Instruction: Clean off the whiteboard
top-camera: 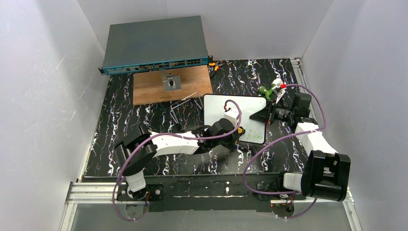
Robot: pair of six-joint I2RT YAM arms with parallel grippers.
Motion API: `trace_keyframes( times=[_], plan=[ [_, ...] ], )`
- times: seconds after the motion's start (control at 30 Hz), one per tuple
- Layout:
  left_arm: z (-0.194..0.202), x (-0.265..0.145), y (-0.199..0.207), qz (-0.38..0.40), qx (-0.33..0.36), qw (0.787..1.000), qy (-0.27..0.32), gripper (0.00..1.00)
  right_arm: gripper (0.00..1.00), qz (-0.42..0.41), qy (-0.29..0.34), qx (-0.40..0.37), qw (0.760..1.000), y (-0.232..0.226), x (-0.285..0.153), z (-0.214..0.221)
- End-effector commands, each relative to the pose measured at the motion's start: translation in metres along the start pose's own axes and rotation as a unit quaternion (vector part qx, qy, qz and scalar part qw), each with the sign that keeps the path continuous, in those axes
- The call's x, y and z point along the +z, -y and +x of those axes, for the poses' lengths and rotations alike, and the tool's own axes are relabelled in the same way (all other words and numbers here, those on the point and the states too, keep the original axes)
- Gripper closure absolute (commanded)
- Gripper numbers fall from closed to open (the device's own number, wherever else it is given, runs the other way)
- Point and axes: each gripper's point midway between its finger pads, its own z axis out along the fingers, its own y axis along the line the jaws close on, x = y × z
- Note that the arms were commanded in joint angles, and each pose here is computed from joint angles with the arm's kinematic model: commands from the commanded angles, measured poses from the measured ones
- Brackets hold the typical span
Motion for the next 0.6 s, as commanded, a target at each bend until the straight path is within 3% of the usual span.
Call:
trace_keyframes(
  times=[0.0,0.1,0.23,0.33,0.43,0.57],
  plan=[
    [-0.019,-0.002,-0.027,-0.104,-0.024,0.994,0.025,1.0,0.99,-0.036,-0.011,0.003,0.999,-0.02,0.001,0.001],
    [-0.026,-0.01,-0.044,-0.156,-0.031,0.987,0.035,1.0,0.99,-0.036,-0.011,0.004,0.999,-0.019,0.002,0.001],
    [-0.027,-0.008,-0.038,-0.143,-0.024,0.989,0.03,1.0,0.99,-0.035,-0.011,0.004,0.999,-0.02,0.001,0.001],
    [-0.022,-0.003,-0.017,-0.074,-0.005,0.997,0.023,1.0,0.99,-0.035,-0.011,0.005,0.999,-0.02,0.001,0.001],
    [-0.015,-0.003,0.023,0.054,0.039,0.998,0.012,1.0,0.99,-0.035,-0.011,0.004,0.999,-0.02,0.001,0.001],
    [-0.009,-0.001,0.04,0.103,0.061,0.993,-0.008,1.0,0.99,-0.036,-0.011,0.004,0.999,-0.02,0.001,0.001]
  ],
)
